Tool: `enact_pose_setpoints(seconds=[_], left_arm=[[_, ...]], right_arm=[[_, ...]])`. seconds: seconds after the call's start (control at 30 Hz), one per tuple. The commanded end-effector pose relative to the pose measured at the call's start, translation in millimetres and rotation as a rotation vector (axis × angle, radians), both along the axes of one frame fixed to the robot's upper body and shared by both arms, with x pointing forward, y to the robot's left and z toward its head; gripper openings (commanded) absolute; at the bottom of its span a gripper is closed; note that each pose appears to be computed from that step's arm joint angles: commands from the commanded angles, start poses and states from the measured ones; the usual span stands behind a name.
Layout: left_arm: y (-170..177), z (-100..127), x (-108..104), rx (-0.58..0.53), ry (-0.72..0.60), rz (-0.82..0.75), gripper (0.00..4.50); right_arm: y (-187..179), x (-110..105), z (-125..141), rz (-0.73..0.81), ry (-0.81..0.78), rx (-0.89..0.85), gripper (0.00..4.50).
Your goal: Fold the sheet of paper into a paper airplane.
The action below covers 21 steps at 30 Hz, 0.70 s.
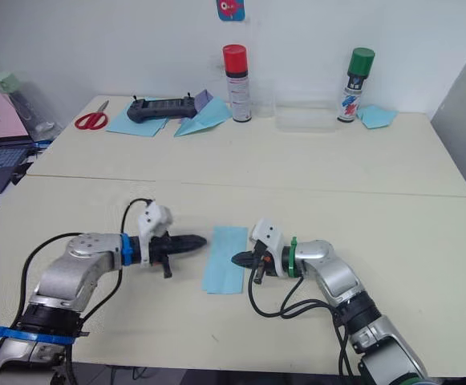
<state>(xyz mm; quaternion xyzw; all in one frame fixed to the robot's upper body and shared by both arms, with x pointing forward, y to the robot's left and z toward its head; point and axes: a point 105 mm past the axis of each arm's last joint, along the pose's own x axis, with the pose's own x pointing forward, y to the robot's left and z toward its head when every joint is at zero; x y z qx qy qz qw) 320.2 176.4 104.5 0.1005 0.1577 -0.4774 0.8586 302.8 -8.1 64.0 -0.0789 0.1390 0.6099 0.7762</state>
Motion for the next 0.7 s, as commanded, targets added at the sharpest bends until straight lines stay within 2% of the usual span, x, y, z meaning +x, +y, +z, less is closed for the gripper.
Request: enact_pose_setpoints(seconds=[0.03, 0.3, 0.53, 0.7], left_arm=[[-7.5, 1.5, 2.0, -0.009, -0.021, -0.019, 0.00], [-12.7, -14.0, -2.2, 0.051, -0.007, -0.055, 0.00], [-5.3, -7.5, -2.9, 0.053, -0.014, -0.048, 0.00], [-3.5, -9.7, -12.9, 0.065, 0.011, -0.078, 0.00]], right_arm=[[-8.1, 1.6, -10.4, -0.044, 0.039, -0.017, 0.01], [-7.3, 0.6, -11.0, -0.045, 0.041, -0.019, 0.01], [-6.6, -1.4, -12.5, -0.049, 0.036, -0.023, 0.01], [-4.6, -2.2, -13.2, -0.048, 0.031, -0.026, 0.01]])
